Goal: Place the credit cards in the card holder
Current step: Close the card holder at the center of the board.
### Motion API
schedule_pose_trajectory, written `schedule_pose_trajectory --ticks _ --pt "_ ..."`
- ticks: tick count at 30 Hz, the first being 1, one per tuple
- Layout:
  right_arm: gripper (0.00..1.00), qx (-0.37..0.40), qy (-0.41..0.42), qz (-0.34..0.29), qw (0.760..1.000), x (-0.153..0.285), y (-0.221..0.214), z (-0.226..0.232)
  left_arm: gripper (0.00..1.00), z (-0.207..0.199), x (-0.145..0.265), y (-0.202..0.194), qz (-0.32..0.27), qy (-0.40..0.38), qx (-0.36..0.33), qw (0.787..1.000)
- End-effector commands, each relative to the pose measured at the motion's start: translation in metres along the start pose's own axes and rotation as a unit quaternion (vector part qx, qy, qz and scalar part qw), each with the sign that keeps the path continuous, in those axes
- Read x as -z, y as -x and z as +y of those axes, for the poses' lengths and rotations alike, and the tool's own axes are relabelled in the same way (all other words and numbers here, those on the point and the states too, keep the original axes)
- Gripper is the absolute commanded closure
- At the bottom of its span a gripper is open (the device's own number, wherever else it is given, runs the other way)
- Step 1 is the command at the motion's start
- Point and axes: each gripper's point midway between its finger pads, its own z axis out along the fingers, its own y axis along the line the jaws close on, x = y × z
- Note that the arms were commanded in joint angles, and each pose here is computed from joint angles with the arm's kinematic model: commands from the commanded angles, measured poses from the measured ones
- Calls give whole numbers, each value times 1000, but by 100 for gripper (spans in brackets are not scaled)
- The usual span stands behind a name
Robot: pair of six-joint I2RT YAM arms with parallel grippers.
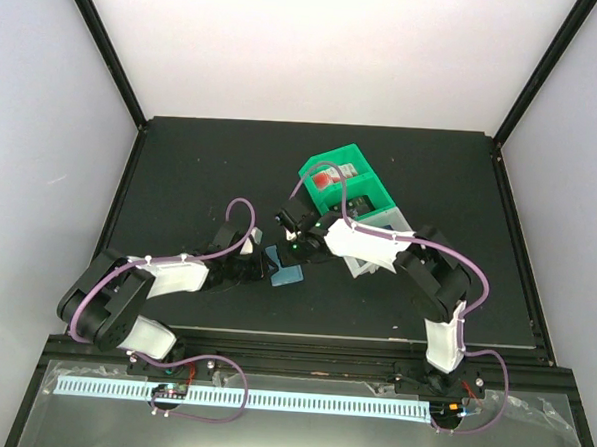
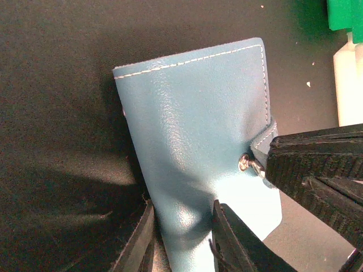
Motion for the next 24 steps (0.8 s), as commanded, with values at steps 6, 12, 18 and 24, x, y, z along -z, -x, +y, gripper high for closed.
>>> schedule_pose_trajectory --ticks 6,12,18,24 --pt "99 -7 3 -8 1000 7 0 2 70 28 -5 -31 53 39 21 998" --pt "99 -9 8 -2 1000 2 -2 3 70 28 -6 -31 54 38 22 998" --pt "99 -12 15 11 1000 -7 -7 3 70 27 -7 -31 56 36 20 998" --pt "99 -13 16 17 1000 -13 -8 4 71 27 -8 -31 57 37 19 998"
